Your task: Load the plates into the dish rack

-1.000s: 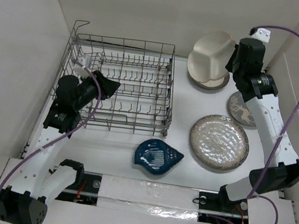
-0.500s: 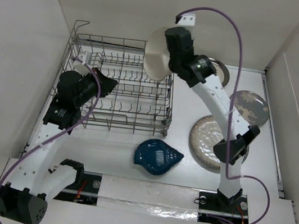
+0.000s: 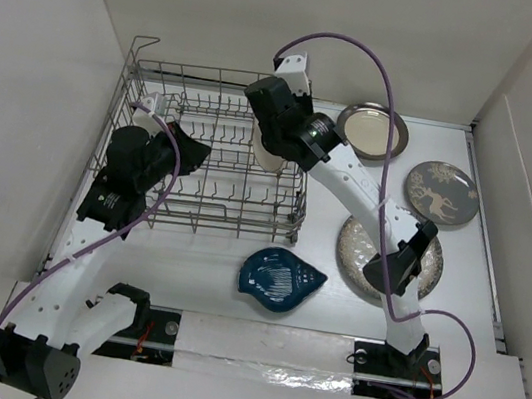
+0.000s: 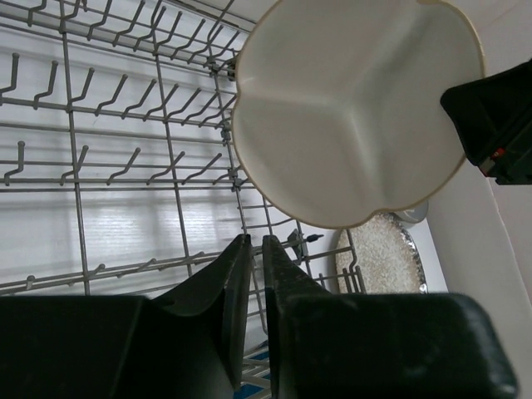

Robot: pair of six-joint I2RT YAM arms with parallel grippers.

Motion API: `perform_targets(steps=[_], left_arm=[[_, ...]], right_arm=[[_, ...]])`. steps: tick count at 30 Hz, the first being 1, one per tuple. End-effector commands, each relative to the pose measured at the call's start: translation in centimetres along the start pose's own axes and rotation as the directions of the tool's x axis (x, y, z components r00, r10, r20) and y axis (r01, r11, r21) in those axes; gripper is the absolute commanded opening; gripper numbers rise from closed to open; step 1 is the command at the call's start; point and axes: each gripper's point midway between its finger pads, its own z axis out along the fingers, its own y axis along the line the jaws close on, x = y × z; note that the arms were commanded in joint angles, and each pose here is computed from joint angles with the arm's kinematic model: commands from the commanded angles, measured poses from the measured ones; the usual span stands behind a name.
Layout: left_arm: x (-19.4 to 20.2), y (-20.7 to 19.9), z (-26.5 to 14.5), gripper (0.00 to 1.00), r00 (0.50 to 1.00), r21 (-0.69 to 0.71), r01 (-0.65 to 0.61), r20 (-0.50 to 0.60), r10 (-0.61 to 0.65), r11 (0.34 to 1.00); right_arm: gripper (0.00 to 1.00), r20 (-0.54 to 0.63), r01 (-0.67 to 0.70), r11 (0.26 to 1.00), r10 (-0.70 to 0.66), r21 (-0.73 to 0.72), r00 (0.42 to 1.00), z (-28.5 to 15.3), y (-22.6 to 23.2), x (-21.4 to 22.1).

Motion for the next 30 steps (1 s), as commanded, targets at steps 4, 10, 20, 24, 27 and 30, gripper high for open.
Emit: perform_targets(steps=[4,10,20,24,27,30], left_arm=[[-1.9,-1.6,-0.3,0.18,0.999,0.034,0.019,0.045,-0.021,0.999],[-1.5,-2.1,-0.3,0.23,0.999,0.064,0.038,0.025,-0.039,0.997],[-0.9,-2.4,0.1,0.23,0.999,0.086,0.040,-0.010,-0.039,0.996],[-0.5,-2.5,0.2,0.23,0.999,0.100,0.047,-0.027,-0.045,0.994],[-0.4,-2.4,0.3,0.23,0.999,0.097,0.047,-0.029,-0.044,0.994],[-0.5,-2.4,0.3,0.23,0.999,0.095,0.049,-0.029,-0.046,0.994]], right_arm=[[0.00,0.119,-0.226,0.960,0.208,0.163,0.971,-3.2,-6.0,-4.0],[0.00,0.088,-0.234,0.956,0.221,0.178,0.971,-3.4,-5.8,-2.3],[0.00,0.032,-0.173,0.963,0.170,0.207,0.985,-3.4,-6.0,0.1],[0.00,0.006,-0.145,0.966,0.147,0.213,0.989,-3.1,-5.6,1.2],[0.00,-0.002,-0.110,0.970,0.114,0.217,0.994,-2.9,-5.4,1.5],[0.00,0.000,-0.082,0.971,0.085,0.223,0.996,-2.9,-5.4,1.2]])
